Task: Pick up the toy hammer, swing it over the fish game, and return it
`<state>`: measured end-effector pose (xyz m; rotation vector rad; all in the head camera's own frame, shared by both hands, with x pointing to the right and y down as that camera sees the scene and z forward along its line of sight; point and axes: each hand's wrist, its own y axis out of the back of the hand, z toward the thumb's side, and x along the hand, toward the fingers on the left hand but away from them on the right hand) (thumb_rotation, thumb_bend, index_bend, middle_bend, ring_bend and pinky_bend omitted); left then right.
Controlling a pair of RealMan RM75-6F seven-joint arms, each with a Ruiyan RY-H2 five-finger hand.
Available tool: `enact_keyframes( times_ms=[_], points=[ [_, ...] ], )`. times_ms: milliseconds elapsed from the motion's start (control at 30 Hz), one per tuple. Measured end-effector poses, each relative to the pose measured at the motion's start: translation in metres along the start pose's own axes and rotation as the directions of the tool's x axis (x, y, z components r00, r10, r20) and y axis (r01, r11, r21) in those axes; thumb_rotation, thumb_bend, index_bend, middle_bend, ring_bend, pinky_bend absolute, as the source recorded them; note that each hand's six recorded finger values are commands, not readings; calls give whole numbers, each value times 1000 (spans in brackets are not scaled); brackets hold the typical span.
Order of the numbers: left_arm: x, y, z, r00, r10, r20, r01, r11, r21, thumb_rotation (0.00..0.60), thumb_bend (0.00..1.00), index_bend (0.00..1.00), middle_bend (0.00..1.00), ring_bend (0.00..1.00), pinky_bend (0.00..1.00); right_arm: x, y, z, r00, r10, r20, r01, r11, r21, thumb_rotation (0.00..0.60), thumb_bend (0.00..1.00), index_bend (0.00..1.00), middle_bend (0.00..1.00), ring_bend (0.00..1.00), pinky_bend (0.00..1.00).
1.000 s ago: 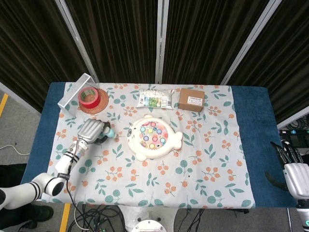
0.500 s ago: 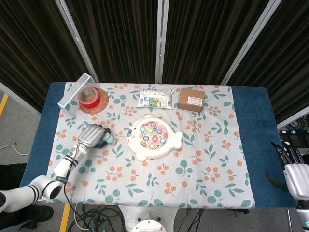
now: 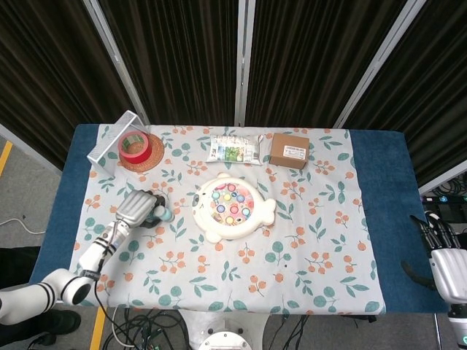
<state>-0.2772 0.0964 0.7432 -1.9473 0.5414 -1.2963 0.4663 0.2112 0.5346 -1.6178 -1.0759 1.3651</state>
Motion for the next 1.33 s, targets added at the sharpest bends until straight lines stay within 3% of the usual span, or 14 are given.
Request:
enact_keyframes(
  times_ms=[167, 333, 467, 600, 700, 833, 1033, 1167, 1333],
  points=[
    [-5, 0, 0, 1000, -6, -2, 6, 1000, 3, 600, 216, 406, 437, 365, 448, 0, 0, 1, 1000, -2, -4, 2, 1000, 0, 600, 152, 40, 158, 0, 0],
    [-10, 2, -1, 1000, 1, -10, -1, 1000, -13, 600, 206, 225, 310, 239, 377, 0, 0, 1, 1000, -2, -5, 2, 1000, 1, 600, 152, 41, 160, 0, 0],
    [-15, 16, -5, 998, 60, -23, -61, 997, -44, 600, 204, 152, 235, 155, 242, -2, 1, 1, 1000, 0, -8, 0, 1000, 3, 600, 152, 41, 160, 0, 0],
    [-30, 42, -21, 985, 156, -70, -162, 984, -77, 600, 192, 153, 230, 146, 204, -6, 1, 2, 1000, 8, -16, -8, 1000, 3, 600, 152, 40, 160, 0, 0],
    [-53, 65, -48, 961, 235, -148, -249, 965, -83, 600, 188, 170, 236, 146, 194, -9, 0, 1, 1000, 16, -23, -16, 1000, -3, 600, 152, 40, 160, 0, 0],
    [-101, 87, -92, 904, 317, -286, -340, 940, -32, 600, 176, 186, 241, 146, 175, -16, 0, -1, 999, 26, -32, -26, 1000, -14, 600, 152, 40, 158, 0, 0],
    [-168, 84, -118, 834, 356, -422, -382, 924, 25, 600, 175, 192, 241, 147, 162, -25, -2, 2, 998, 21, -61, -23, 999, -31, 600, 153, 40, 152, 0, 0],
    [-204, 71, -112, 807, 362, -467, -390, 920, 38, 600, 176, 209, 244, 146, 162, -28, -3, 3, 998, 17, -67, -19, 999, -44, 600, 153, 40, 151, 0, 0],
    [-238, 54, -90, 799, 357, -484, -390, 920, 34, 600, 176, 209, 247, 146, 162, -28, -5, 6, 997, 19, -75, -22, 999, -49, 600, 153, 41, 151, 0, 0]
  ],
)
